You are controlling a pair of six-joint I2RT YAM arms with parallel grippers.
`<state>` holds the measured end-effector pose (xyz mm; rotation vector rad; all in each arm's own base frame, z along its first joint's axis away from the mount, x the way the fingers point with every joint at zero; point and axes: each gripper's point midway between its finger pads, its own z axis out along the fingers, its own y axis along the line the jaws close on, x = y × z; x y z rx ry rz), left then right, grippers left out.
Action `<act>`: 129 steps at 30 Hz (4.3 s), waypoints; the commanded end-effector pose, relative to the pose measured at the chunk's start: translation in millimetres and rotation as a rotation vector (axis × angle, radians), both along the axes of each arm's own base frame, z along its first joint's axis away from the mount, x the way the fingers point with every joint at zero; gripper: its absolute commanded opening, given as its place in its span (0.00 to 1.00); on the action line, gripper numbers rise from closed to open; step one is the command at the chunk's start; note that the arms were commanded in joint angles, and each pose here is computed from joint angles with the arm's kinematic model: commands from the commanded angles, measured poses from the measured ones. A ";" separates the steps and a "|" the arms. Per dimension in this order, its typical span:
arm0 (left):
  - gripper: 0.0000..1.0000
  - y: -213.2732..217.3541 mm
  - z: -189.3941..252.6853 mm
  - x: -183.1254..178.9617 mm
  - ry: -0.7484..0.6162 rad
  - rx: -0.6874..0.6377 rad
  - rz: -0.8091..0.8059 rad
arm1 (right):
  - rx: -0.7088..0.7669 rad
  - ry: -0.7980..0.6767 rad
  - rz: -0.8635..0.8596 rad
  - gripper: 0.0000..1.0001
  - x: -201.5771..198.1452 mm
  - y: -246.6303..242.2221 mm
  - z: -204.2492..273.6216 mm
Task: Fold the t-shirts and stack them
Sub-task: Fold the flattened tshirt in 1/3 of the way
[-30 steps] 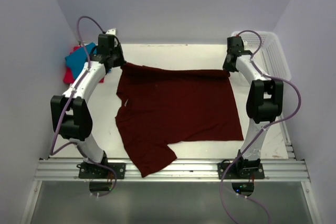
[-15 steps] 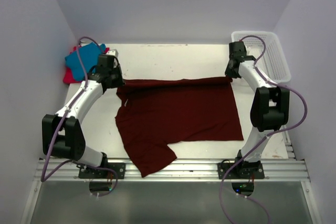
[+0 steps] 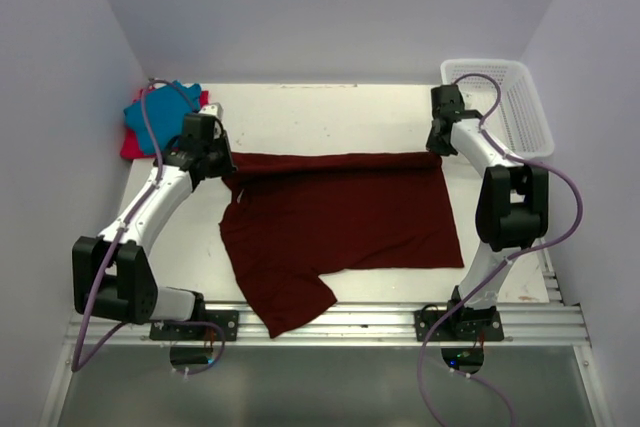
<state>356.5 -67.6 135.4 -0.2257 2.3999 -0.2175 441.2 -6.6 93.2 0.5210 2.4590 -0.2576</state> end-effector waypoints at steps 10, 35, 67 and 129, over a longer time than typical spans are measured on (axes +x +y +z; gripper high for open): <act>0.00 -8.7 8.1 -14.1 -0.031 -0.039 -0.020 | -0.070 -0.007 -0.056 0.00 -11.9 -12.1 4.1; 1.00 -7.7 65.2 -8.9 -0.225 -0.047 0.020 | 0.000 -0.036 -0.030 0.48 -1.4 2.4 16.8; 0.00 14.0 -130.8 83.6 0.171 -0.169 0.180 | 0.188 0.094 0.250 0.00 7.0 97.2 -48.7; 0.28 -65.7 -106.4 112.9 0.105 -0.219 -0.157 | 0.135 0.089 0.270 0.00 -8.7 100.5 -46.9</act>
